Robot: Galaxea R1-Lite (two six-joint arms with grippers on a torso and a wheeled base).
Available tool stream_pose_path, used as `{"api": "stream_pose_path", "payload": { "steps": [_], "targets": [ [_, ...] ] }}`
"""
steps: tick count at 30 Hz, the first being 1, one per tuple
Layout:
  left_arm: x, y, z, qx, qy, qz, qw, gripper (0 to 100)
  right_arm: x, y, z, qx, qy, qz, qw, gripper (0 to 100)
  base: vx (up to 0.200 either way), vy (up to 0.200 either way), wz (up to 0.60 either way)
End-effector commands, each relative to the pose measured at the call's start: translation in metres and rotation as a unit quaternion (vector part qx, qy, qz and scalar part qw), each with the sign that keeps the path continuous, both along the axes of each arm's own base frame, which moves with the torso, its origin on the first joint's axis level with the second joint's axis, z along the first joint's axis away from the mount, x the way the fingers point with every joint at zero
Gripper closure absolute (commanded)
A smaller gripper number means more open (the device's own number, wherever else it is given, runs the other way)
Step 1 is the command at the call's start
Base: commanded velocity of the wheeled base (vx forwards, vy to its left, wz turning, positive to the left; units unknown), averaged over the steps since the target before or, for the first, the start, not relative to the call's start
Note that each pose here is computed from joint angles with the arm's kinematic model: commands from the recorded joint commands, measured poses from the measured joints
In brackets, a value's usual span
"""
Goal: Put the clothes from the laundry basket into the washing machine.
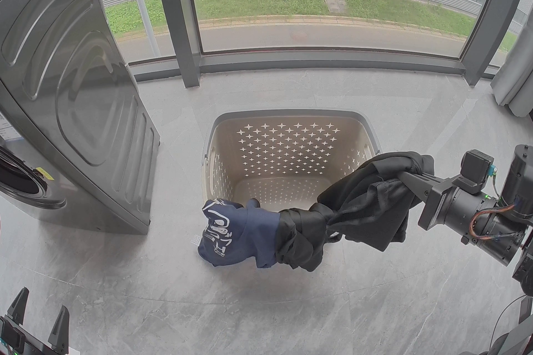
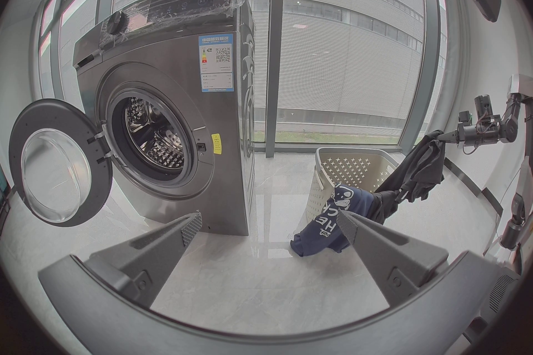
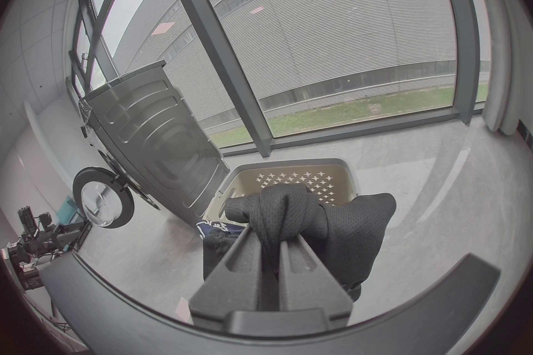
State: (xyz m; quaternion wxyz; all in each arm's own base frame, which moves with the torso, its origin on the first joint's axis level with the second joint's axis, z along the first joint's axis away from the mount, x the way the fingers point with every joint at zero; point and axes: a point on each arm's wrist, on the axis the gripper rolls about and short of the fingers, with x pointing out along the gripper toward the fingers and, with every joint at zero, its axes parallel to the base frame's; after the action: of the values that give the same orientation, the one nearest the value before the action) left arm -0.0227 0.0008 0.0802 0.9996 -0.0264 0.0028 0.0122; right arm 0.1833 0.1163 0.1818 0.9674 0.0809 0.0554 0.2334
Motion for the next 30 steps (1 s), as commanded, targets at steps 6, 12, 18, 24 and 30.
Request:
{"api": "stream_pose_path", "payload": {
  "steps": [6, 12, 18, 24, 30],
  "targets": [
    [0.0004, 0.0000, -0.0043, 0.000, 0.003, 0.000, 1.0000, 0, -0.0099, -0.0025, 0.0064, 0.007, -0.014, -0.003, 0.9999, 100, -0.200, 0.000, 0.00],
    [0.0004, 0.0000, -0.0043, 0.000, 0.003, 0.000, 1.0000, 0, -0.0110, -0.0029, 0.0036, 0.004, -0.010, -0.002, 0.9999, 100, -0.033, 0.000, 0.00],
    [0.0004, 0.0000, -0.0043, 0.000, 0.003, 0.000, 1.0000, 0, -0.0110, -0.0024, 0.0031, 0.004, -0.008, -0.001, 1.0000, 100, 0.000, 0.000, 0.00],
    [0.0004, 0.0000, -0.0043, 0.000, 0.003, -0.001, 1.0000, 0, -0.0120, -0.0012, 0.0027, 0.005, -0.006, 0.003, 1.0000, 100, 0.000, 0.133, 0.00],
    [0.0004, 0.0000, -0.0043, 0.000, 0.003, -0.001, 1.0000, 0, -0.0118, -0.0011, 0.0005, 0.003, -0.003, 0.003, 1.0000, 100, 0.000, 0.200, 0.00]
  ]
}}
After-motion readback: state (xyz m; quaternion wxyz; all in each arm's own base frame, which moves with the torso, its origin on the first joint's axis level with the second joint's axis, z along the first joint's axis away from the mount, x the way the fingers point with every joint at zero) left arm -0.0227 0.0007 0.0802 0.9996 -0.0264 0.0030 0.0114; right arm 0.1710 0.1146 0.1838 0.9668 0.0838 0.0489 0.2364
